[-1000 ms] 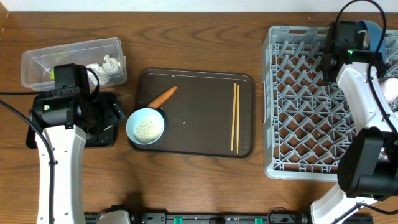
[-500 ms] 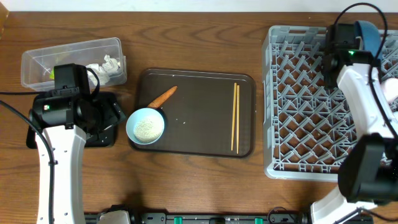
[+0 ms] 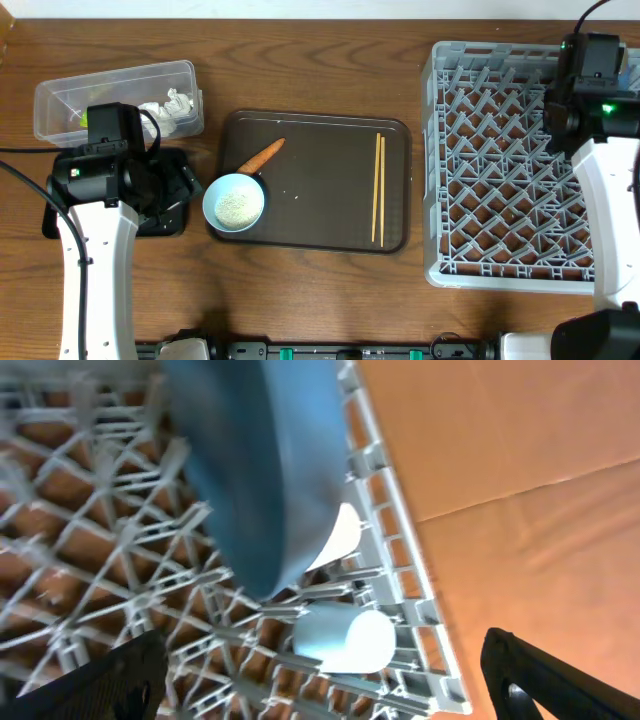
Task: Sort waste into correct bins and load items into the dishwasher rack
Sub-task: 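Open the right gripper and withdraw it from the plate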
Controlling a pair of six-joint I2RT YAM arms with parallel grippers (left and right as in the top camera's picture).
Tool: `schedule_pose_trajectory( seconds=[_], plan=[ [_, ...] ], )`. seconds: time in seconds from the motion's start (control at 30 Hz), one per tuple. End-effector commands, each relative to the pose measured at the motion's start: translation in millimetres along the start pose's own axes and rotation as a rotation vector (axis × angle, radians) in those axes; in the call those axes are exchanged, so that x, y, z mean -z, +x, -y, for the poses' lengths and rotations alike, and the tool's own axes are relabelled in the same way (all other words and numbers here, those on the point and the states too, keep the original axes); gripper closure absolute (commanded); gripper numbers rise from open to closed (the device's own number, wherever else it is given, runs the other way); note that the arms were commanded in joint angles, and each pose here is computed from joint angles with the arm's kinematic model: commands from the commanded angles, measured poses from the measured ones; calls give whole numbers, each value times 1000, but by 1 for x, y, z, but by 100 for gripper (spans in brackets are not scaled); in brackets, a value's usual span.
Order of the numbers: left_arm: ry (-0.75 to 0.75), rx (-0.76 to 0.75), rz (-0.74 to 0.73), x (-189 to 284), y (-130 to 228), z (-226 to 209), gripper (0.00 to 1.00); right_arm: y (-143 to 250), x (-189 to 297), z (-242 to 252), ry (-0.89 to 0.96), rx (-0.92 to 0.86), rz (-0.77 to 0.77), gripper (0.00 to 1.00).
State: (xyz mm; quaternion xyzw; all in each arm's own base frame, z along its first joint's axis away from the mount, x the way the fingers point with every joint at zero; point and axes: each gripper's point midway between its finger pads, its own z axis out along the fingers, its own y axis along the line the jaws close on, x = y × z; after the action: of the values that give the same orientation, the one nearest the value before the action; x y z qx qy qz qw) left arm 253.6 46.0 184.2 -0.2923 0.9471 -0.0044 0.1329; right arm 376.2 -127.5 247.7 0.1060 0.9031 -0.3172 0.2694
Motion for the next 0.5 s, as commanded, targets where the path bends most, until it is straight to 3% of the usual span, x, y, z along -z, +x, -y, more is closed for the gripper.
schedule_pose_trajectory(
  seconds=[0.0, 0.1, 0.17, 0.47],
  plan=[
    [4, 12, -4, 0, -1, 0, 10, 0, 25, -46, -332, -20, 26, 1],
    [6, 12, 0, 0, -1, 1, 9, 14, 79, -117, -807, 27, -2, 14],
    [9, 12, 7, 0, -3, 2, 9, 27, 106, -142, -960, 57, -49, 18],
    [14, 13, 16, 0, -5, 3, 9, 65, 162, -223, -936, 173, -134, 19]
  ],
)
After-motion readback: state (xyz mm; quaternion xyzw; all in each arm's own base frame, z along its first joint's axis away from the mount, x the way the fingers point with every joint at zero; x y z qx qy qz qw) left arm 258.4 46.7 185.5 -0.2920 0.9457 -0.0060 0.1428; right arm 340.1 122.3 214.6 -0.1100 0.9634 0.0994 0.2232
